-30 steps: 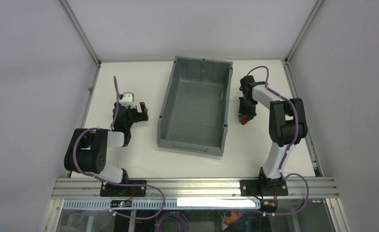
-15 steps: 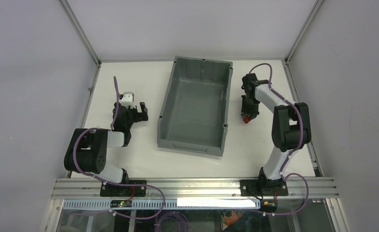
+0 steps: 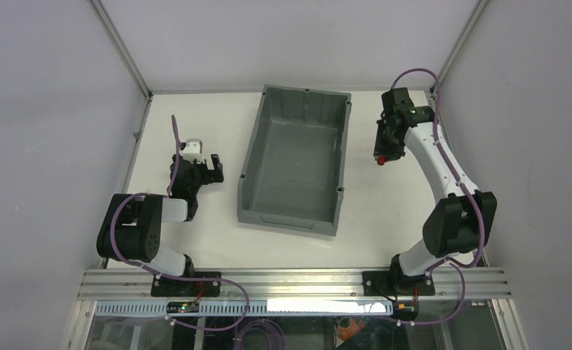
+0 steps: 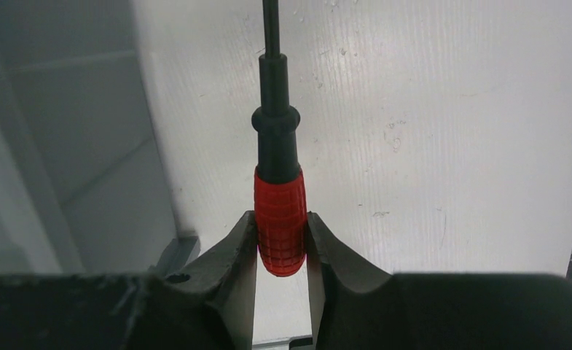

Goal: Put the screwdriver in the bin
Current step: Place the screwdriver in the bin.

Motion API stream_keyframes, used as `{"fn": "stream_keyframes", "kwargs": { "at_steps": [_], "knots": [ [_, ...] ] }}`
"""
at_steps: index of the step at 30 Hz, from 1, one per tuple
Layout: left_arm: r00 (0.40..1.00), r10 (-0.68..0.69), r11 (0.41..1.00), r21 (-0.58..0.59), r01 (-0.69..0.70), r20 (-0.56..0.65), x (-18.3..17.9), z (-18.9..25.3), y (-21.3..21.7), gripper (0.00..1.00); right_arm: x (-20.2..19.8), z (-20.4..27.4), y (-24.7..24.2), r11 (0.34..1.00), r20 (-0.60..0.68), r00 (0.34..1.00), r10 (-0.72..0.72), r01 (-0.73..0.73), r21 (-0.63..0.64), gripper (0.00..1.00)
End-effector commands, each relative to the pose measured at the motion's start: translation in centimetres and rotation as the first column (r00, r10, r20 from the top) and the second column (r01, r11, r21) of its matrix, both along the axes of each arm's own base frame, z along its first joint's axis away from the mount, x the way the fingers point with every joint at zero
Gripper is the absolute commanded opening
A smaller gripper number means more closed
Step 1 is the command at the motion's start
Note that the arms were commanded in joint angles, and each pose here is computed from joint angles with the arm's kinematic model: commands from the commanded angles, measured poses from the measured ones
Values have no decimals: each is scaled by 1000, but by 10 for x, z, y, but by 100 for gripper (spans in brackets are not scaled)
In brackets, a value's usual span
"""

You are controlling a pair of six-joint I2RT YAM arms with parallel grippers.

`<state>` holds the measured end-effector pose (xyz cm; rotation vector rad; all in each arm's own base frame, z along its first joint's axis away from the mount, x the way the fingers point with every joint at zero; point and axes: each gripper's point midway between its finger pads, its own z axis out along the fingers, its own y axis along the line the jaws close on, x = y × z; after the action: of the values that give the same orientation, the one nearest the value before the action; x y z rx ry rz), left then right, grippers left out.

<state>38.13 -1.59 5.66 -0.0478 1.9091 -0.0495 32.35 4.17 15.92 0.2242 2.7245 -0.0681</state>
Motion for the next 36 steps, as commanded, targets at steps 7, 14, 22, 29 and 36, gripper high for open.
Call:
{"fn": "stream_keyframes", "kwargs": {
  "at_steps": [7,14,22,29,36],
  "knots": [
    [997,-17,1000,14,16,82,12,22,0,99,-15,95,19,996,173,985,12,-28,90,0],
    [996,-20,1000,15,19,82,12,22,-1,99,-21,131,44,987,236,971,44,-79,140,0],
    [996,-19,1000,14,17,82,12,22,-1,99,-27,162,94,970,290,950,118,-173,171,0],
    [996,-18,1000,14,17,82,12,22,0,99,-31,162,133,962,280,944,176,-226,156,0],
    [996,-19,1000,14,18,82,12,22,-1,99,-34,147,178,949,254,935,249,-288,131,0]
  ]
}}
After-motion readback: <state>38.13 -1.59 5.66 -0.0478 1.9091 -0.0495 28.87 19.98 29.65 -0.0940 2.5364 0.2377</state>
